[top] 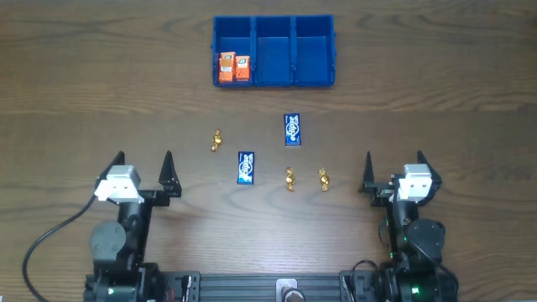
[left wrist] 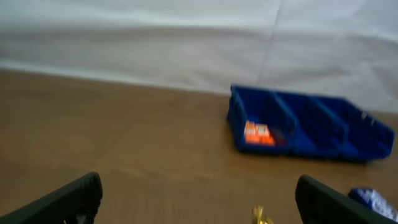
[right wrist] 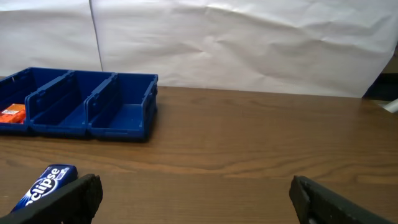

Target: Sort Candies Into Trays

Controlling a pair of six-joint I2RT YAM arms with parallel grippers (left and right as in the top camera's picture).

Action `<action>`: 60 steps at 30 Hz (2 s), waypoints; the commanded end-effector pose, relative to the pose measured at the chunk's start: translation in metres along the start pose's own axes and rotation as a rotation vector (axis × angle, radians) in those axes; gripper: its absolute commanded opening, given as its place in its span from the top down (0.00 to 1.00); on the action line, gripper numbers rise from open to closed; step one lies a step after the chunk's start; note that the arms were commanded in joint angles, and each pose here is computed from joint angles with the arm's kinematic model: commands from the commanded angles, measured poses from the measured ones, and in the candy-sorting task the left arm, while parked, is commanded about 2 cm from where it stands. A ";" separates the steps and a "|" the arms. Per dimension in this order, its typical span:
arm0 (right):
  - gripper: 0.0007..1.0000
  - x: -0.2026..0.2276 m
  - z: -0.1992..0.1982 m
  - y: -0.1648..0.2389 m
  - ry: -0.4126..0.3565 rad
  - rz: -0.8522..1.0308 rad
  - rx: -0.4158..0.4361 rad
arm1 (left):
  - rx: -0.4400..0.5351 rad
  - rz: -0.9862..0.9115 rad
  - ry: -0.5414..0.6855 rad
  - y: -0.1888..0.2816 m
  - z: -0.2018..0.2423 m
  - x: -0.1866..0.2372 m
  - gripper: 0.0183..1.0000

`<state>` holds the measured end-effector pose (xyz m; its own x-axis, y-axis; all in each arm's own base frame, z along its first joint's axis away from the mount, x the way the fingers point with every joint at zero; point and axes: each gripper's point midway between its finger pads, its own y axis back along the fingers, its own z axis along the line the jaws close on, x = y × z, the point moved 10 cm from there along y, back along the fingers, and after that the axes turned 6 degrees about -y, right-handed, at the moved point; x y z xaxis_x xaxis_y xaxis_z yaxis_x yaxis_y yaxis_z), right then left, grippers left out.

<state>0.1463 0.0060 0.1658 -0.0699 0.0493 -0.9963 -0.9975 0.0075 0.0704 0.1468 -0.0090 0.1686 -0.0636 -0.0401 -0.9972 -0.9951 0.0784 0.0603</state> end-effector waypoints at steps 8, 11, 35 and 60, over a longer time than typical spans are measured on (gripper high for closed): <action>0.00 0.000 0.000 0.000 0.012 -0.001 0.003 | 0.003 0.093 -0.002 0.001 0.001 0.016 0.00; 0.00 0.000 0.000 0.000 0.012 -0.001 0.003 | 0.003 0.094 -0.002 0.001 0.001 0.016 0.00; 0.00 -0.101 0.044 -0.072 -0.113 0.480 -0.147 | 0.003 0.094 -0.002 0.001 0.001 0.016 0.00; 0.05 0.072 0.298 -0.116 -0.064 1.347 0.112 | 0.003 0.094 -0.002 0.001 0.001 0.016 0.00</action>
<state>0.2544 0.3061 0.1001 -0.9915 0.0791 -0.1035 -0.1062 -0.0313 0.9938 0.1451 -0.0080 0.1636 -0.1089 -0.0353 -0.9934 -0.9920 0.0679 0.1063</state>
